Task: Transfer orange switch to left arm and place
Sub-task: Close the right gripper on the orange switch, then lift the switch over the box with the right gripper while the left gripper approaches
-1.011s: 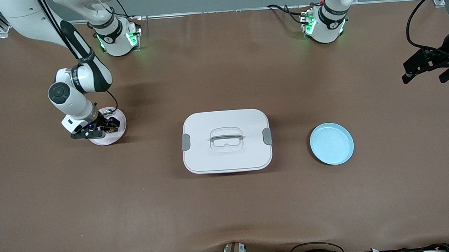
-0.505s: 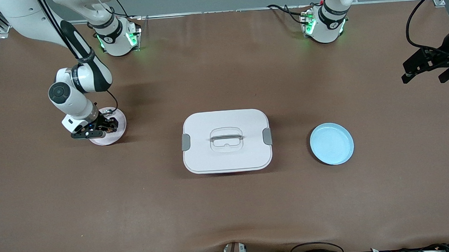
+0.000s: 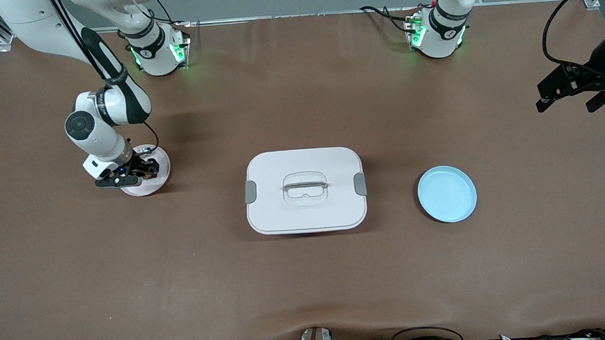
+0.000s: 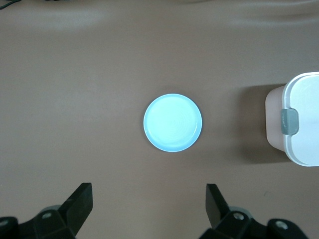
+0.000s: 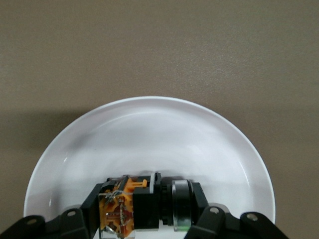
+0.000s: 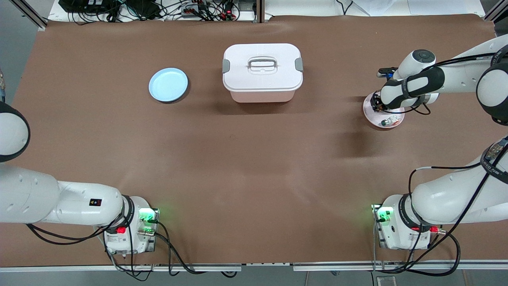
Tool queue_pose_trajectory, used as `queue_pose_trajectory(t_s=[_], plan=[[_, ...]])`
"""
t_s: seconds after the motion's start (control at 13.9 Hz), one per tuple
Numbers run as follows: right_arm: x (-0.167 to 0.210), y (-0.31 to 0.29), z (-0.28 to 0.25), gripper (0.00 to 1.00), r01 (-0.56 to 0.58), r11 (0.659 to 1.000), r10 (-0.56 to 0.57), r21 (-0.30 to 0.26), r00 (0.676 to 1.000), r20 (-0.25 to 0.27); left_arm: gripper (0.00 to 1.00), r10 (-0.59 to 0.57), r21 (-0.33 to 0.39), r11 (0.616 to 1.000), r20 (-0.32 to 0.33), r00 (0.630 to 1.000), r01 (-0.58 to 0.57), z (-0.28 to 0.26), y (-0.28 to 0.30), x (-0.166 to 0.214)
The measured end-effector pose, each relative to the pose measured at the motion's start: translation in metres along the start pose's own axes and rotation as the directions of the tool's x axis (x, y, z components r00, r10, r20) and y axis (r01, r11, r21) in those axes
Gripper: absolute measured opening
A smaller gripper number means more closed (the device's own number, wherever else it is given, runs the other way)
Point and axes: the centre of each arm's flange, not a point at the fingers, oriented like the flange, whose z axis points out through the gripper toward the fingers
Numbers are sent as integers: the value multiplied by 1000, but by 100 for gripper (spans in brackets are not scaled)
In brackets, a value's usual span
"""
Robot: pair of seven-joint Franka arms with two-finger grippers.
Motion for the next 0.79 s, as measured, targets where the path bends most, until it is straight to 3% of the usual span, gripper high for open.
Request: queue_pose_trajectory(t_s=[0.36,0.58,0.79], plan=[[5,3,-6,72,-5,1000,5,-2,1000,-3,100,21,-36,999,4,1000,-21,-4,17,-1],[15,5,-24,72,1,1000,0,-15,998,60,100,17,-108,994,7,1000,-16,-14,23,-3],[26,-8,-58,72,82,996,-81,-19,996,22,100,11,-195,981,11,1000,-9,-17,30,-4]])
